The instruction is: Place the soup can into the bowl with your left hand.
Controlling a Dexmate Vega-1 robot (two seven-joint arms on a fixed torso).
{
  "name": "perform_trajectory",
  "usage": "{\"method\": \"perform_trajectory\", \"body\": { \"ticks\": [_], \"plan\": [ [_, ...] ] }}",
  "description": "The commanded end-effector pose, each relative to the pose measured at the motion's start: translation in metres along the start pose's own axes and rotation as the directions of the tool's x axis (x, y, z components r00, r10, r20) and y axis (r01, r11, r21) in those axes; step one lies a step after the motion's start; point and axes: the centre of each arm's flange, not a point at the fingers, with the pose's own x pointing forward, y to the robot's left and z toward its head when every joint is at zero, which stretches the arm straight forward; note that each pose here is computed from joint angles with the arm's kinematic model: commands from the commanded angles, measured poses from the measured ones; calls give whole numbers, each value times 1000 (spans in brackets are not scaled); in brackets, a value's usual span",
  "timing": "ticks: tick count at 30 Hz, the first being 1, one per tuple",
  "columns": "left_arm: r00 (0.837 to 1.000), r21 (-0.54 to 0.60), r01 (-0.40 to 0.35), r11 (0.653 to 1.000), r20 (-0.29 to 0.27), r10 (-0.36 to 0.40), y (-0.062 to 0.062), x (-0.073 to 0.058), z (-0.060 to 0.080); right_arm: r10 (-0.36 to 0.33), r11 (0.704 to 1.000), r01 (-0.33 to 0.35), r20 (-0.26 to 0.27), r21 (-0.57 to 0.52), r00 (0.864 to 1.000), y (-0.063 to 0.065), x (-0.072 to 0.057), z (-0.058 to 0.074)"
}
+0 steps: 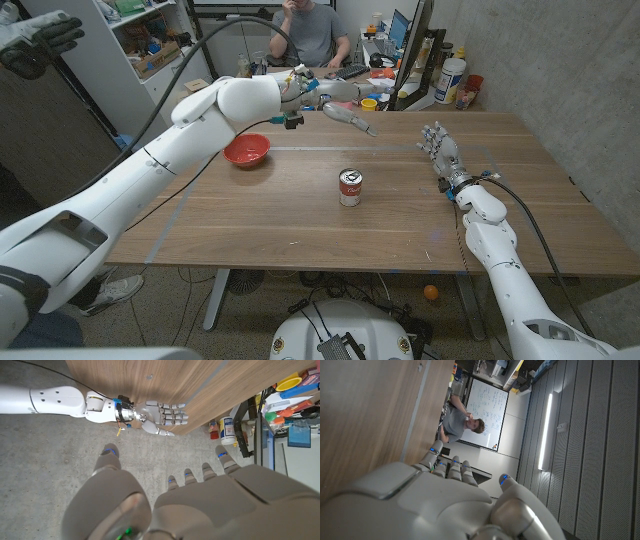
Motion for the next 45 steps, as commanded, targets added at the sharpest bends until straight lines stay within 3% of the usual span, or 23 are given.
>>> {"method": "perform_trajectory", "body": {
  "ticks": [1,20,45],
  "plan": [
    [995,50,99,994,-33,-97,4,3,3,-9,1000,9,-2,2,1000,-3,-1,-1],
    [976,115,209,971,-91,-199,-7,15,3,-10,1000,10,0,9,1000,-4,2,-4],
    [927,179,363,914,-169,-335,-50,47,0,-24,1000,24,-7,20,1000,-16,0,-11]
  ]
}}
